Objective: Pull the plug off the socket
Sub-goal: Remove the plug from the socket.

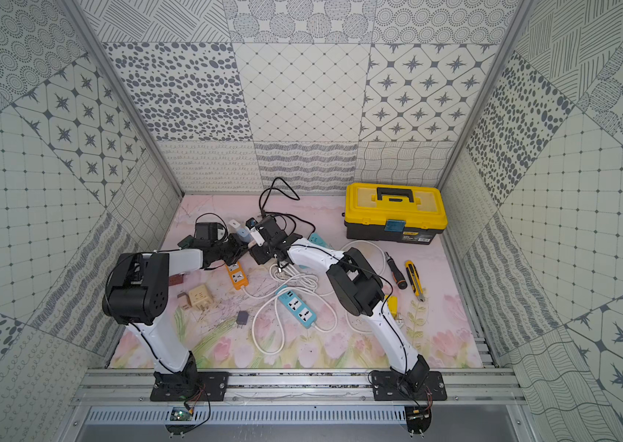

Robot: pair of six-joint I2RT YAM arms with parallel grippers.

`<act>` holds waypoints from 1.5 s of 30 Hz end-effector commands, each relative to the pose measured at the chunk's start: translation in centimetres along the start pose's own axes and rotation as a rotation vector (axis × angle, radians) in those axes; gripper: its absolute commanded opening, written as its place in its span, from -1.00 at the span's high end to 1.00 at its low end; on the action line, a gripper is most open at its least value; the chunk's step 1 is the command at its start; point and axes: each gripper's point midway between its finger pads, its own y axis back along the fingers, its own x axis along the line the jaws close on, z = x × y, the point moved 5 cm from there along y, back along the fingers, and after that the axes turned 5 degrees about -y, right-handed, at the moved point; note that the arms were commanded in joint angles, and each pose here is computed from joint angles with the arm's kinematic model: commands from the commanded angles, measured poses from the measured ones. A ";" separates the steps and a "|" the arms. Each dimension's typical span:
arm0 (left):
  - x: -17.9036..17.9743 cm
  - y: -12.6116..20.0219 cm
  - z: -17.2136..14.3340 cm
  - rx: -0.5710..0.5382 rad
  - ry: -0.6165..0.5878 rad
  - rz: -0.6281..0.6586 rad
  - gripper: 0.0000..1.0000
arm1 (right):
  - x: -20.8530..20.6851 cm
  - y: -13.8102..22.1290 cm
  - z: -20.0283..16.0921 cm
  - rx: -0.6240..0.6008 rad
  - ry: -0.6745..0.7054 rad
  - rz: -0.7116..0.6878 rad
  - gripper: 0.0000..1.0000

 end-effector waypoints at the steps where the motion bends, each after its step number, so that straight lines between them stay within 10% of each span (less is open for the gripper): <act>1: 7.3 0.9 -5.2 0.167 0.200 0.378 1.00 | 0.4 6.4 6.7 -0.124 -0.221 0.119 1.00; 12: 7.4 0.9 -5.3 0.164 0.224 0.399 1.00 | 5.0 6.3 5.4 -0.095 0.204 -0.125 1.00; 22: 7.4 0.9 -5.2 0.171 0.242 0.416 1.00 | 2.4 8.1 8.4 -0.185 -0.167 0.076 1.00; 31: 7.4 0.9 -5.2 0.161 0.231 0.403 1.00 | 6.3 9.0 8.4 -0.240 0.267 -0.099 1.00; 39: 7.4 1.0 -5.3 0.152 0.217 0.393 1.00 | 1.4 9.8 9.7 -0.158 -0.218 0.115 1.00; 45: 7.5 1.1 -5.3 0.137 0.227 0.396 1.00 | 2.8 10.4 10.3 -0.145 -0.083 0.078 1.00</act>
